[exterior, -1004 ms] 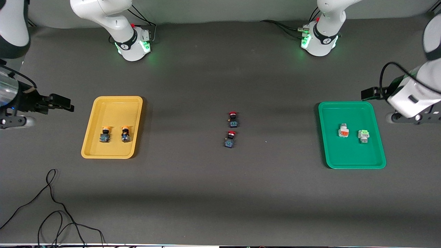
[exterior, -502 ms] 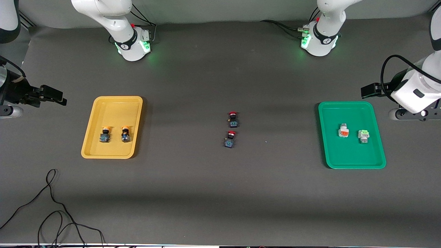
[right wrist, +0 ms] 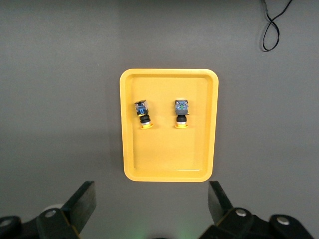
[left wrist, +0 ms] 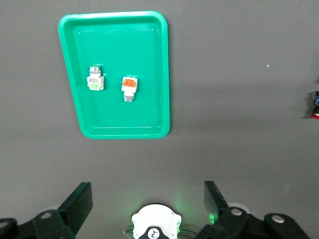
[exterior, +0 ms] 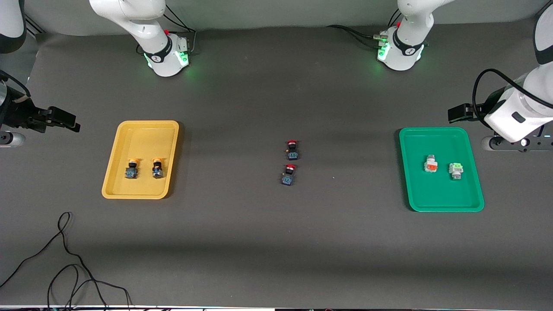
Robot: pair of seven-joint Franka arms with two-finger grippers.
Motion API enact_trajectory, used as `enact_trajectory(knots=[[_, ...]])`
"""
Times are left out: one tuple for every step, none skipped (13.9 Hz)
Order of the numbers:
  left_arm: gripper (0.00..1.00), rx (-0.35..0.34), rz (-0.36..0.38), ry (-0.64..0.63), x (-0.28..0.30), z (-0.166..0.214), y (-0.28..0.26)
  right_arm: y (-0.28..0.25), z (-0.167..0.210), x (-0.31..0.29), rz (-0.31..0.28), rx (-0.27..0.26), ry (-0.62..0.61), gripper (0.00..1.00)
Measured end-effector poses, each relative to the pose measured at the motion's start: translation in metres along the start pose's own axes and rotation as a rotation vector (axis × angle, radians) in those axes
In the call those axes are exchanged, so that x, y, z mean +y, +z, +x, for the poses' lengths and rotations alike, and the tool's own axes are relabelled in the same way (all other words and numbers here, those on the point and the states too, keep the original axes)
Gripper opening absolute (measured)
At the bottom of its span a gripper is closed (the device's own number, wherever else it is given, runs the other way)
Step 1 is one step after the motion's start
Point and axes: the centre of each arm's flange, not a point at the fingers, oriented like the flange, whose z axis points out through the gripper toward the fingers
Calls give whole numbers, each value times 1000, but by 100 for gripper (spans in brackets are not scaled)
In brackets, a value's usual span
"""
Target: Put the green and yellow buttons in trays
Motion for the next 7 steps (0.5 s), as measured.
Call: enact_trajectory(knots=[[100,-1,8,4,5,0,1,0,0,2,0,0,4,100],[100,-1,20,6,11,0,1,0,0,3,0,0,8,100],[100,-1,29,6,18,0,2,0,0,5,1,-1,12,100],[100,1,30,6,23,-1,1,0,0,6,1,-1,13,100],[100,8,24,6,25,-3,-1,0,0,5,0,-1,11,100],[100,30,19,11,24,-5,-4,0,0,3,0,-1,8,100],[100,60,15,20,21,-8,-3,0,0,1,0,-1,4,100]])
